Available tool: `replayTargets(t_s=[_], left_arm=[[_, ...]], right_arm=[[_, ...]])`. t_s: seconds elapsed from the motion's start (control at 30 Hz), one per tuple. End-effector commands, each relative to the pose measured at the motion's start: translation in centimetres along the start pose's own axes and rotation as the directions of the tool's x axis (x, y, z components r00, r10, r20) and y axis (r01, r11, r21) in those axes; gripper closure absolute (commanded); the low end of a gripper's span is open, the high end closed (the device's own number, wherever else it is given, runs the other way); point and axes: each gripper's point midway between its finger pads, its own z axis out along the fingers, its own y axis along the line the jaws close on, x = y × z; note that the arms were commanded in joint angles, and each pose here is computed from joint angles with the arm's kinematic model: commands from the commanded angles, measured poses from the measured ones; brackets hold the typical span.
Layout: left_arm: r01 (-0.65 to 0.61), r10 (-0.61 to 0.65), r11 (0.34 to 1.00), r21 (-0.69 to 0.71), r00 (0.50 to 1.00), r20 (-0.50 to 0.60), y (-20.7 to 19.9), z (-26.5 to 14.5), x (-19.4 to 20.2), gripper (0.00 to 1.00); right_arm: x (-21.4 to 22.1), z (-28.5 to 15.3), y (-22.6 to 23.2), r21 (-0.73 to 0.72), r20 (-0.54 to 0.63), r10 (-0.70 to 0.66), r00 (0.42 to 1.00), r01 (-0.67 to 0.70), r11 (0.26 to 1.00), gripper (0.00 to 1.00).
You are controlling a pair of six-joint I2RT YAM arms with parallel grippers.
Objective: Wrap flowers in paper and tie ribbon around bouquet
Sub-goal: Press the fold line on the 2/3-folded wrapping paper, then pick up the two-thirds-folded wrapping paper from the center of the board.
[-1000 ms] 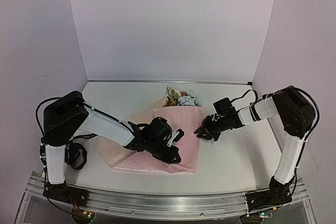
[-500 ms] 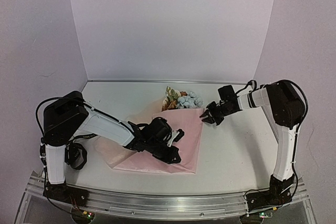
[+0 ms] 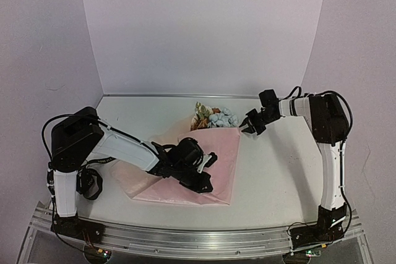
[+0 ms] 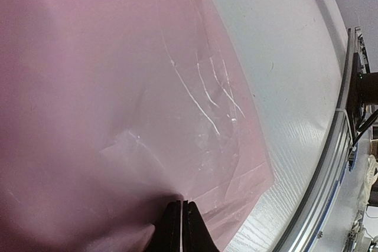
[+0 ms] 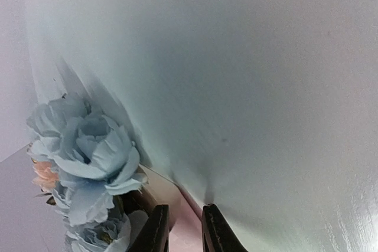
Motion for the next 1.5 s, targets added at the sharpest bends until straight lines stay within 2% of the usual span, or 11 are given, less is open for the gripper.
replayTargets(t_s=[0.0,0.23,0.4,0.53,0.67,0.8,1.0,1.23,1.47], left_arm=[[0.013,-0.020,0.997,-0.081,0.996,-0.086,1.6,0.2,2.0,0.95],[0.010,-0.006,0.998,-0.060,0.998,0.064,-1.9,-3.5,-3.2,0.87],[0.047,-0.039,0.998,-0.044,0.984,0.176,-3.8,-7.4,-5.4,0.83],[0.130,-0.116,0.990,-0.052,0.970,0.216,-3.4,-9.6,-4.9,0.80],[0.266,-0.241,0.960,-0.083,0.942,0.235,-1.2,-11.5,-2.4,0.80],[0.423,-0.386,0.900,-0.108,0.886,0.257,1.7,-13.4,1.5,0.80],[0.648,-0.589,0.751,-0.125,0.743,0.318,5.6,-16.7,7.3,0.77],[0.802,-0.687,0.576,-0.160,0.581,0.437,9.8,-19.7,12.2,0.74],[0.833,-0.699,0.521,-0.184,0.541,0.468,11.6,-19.2,13.8,0.65]], right_arm=[[-0.7,-1.8,2.2,-0.001,-0.012,-0.036,0.999,0.036,0.999,0.80],[3.2,-8.7,4.9,-0.020,-0.058,-0.144,0.988,0.143,0.990,0.80],[10.5,-11.8,2.6,0.009,-0.141,-0.276,0.951,0.280,0.960,0.80],[16.1,-12.2,-0.3,0.021,-0.180,-0.358,0.916,0.368,0.930,0.80],[21.7,-11.0,-2.2,0.008,-0.232,-0.441,0.867,0.455,0.891,0.81],[25.8,-9.1,-2.9,-0.008,-0.274,-0.507,0.817,0.525,0.851,0.82],[29.3,-6.6,-3.4,-0.023,-0.309,-0.553,0.773,0.576,0.817,0.84],[32.2,-4.6,-2.6,-0.052,-0.334,-0.589,0.736,0.610,0.791,0.84],[33.8,-2.0,-1.6,-0.072,-0.353,-0.591,0.725,0.609,0.790,0.84]])
